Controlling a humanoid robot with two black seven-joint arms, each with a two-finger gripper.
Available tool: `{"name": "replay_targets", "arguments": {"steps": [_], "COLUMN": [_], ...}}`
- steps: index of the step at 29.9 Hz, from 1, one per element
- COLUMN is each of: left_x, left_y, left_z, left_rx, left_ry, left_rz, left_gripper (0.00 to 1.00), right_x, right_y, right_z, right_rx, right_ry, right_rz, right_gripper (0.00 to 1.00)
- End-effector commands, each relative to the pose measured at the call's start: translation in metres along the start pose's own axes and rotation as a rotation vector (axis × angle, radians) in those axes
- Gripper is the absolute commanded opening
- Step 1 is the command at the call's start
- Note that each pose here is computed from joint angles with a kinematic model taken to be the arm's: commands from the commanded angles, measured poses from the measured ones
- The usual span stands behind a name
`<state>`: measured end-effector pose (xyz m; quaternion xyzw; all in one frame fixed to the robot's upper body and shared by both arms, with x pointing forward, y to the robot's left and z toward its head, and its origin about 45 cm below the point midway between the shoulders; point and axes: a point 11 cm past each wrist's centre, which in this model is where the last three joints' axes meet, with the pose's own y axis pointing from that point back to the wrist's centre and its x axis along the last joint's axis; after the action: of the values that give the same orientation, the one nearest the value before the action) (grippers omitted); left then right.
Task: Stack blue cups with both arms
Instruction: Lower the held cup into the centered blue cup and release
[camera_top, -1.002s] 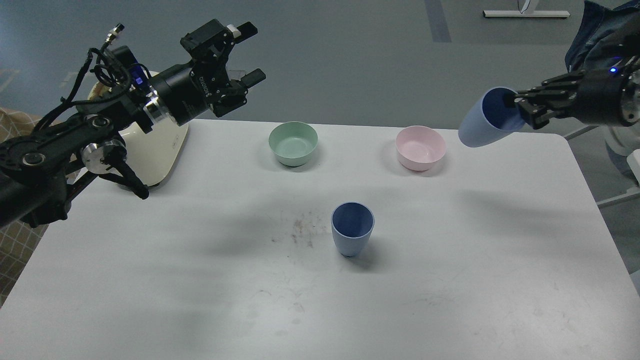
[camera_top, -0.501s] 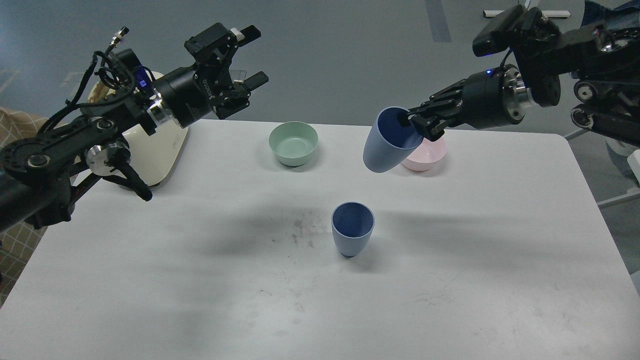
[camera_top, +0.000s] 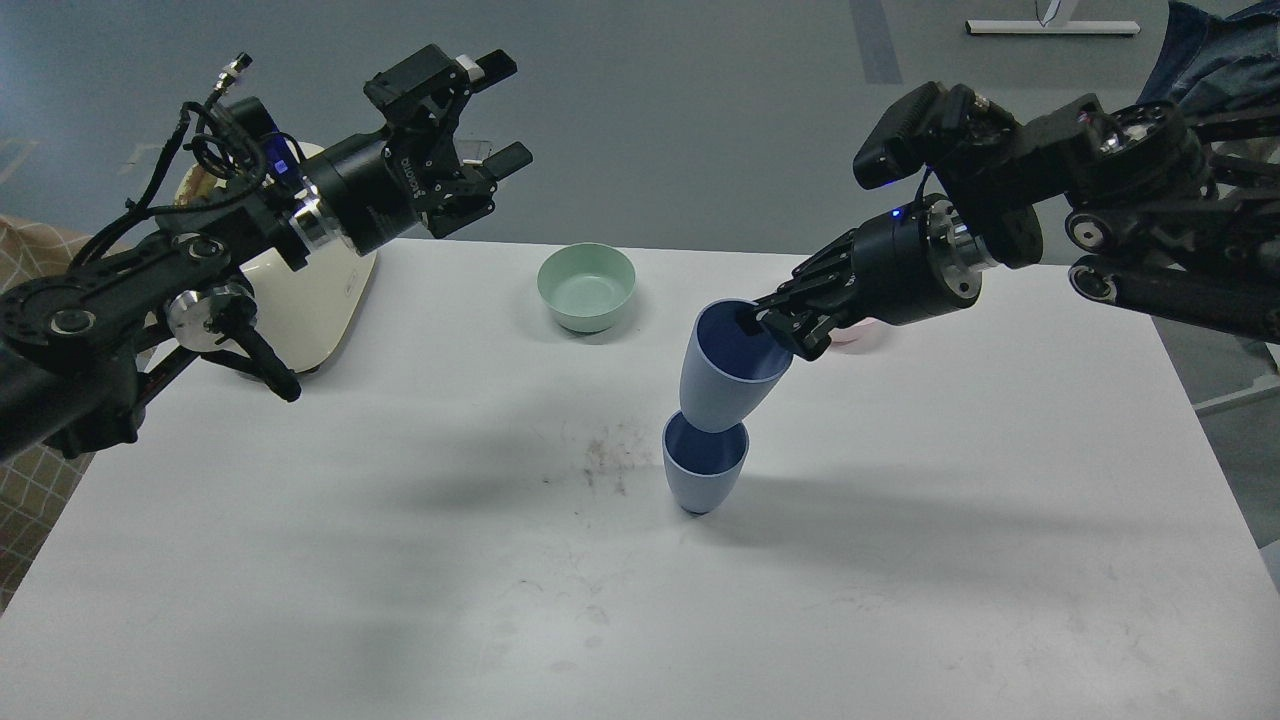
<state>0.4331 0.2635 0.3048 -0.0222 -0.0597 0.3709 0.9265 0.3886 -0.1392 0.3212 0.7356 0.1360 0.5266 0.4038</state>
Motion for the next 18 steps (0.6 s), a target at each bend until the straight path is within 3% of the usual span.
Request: {"name": "replay_targets", "arguments": {"steps": [1,13,18], "left_x": [0.000,0.000,0.001], "left_y": [0.000,0.002,0.002], "left_z": [0.000,-0.002,0.000], "left_rx": [0.000,0.005,-0.004], "left_ry": [-0.001,0.003,0.003], "left_rz": [0.000,0.003,0.008], "left_gripper": [0.98,0.98,0.98], "right_x": [0.000,-0.009,-0.009], "right_y": [-0.006,-0.015,-0.015], "right_z": [-0.004,-0.007,-0.007], "right_rx": [0.013,0.025,0.026], "right_ry": [0.008,0.009,0.008], "right_rz": [-0.007,-0.039,-0.037], "right_gripper": [0.00,0.00,0.09]}}
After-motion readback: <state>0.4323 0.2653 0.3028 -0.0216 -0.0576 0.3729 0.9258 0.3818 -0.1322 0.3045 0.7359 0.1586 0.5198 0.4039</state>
